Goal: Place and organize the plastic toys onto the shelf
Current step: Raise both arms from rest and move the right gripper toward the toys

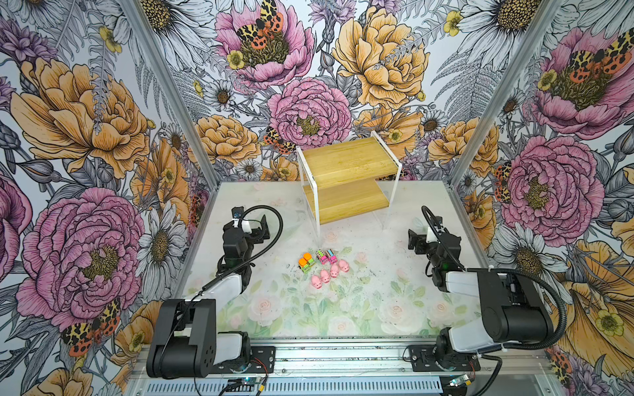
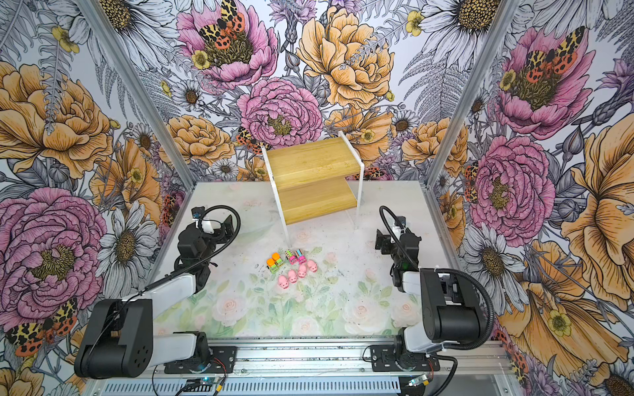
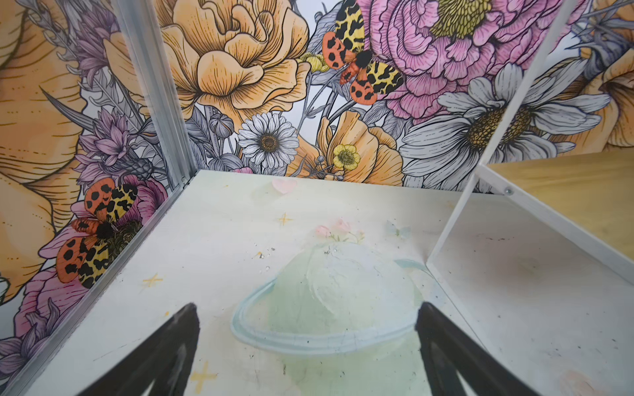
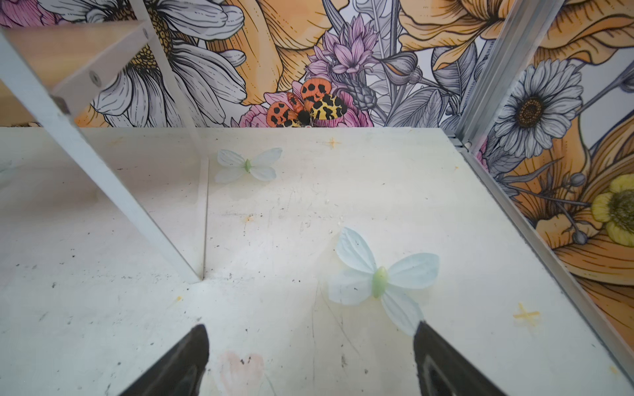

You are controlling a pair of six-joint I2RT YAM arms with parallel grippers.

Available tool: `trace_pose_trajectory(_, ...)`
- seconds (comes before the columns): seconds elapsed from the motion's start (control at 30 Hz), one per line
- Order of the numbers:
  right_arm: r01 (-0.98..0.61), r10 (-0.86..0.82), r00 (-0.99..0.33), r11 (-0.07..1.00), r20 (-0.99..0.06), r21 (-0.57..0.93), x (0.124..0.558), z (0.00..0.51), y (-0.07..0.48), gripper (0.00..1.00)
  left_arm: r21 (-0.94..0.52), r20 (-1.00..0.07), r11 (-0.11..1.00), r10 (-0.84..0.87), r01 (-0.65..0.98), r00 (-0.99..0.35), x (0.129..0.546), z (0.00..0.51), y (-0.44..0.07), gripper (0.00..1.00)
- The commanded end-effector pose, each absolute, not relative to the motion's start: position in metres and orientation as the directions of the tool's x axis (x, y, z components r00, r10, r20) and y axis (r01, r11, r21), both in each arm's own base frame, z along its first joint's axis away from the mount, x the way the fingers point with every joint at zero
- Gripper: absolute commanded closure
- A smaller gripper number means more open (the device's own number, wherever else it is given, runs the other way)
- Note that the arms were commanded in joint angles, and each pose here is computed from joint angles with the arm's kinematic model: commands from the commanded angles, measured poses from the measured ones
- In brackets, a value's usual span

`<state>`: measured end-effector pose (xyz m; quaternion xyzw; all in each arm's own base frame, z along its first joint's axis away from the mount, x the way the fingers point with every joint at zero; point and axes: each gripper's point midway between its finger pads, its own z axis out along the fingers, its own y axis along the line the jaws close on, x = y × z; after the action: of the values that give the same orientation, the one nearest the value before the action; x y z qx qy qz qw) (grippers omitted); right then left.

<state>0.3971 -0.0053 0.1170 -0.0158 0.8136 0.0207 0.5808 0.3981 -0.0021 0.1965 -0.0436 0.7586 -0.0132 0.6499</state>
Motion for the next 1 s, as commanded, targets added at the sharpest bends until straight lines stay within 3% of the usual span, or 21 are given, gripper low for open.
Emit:
trace_pose_trajectory(0.0, -0.119, -0.034, -0.288, 0.993, -0.957, 0.001, 0.398, 0.156, 0.009, 0.07, -0.160, -0.963, 0.986, -0.165, -0.041, -0.215, 0.389, 0.191, -0.011, 0.01)
trace_pose_trajectory(0.2, -0.175, 0.001, -0.262, 0.983, -0.965, 0.049, 0.376, 0.200, 0.035, 0.07, -0.319, -0.926, 0.948, -0.314, -0.012, -0.208, 0.361, 0.192, -0.036, 0.01)
trace_pose_trajectory(0.43, -0.310, 0.067, -0.311, 0.936, -0.948, 0.168, 0.345, 0.210, 0.101, 0.11, -0.374, -0.893, 0.927, -0.368, -0.026, -0.258, 0.337, 0.172, -0.057, 0.01)
trace_pose_trajectory(0.57, -0.353, 0.112, -0.337, 0.906, -0.935, 0.235, 0.328, 0.194, 0.138, 0.14, -0.406, -0.873, 0.913, -0.402, -0.045, -0.277, 0.334, 0.160, -0.057, 0.01)
trace_pose_trajectory(0.97, -0.498, -0.070, -0.380, 0.856, -0.922, 0.140, 0.302, 0.121, 0.223, 0.18, -0.431, -0.838, 0.901, -0.420, -0.048, -0.348, 0.335, 0.118, -0.073, 0.01)
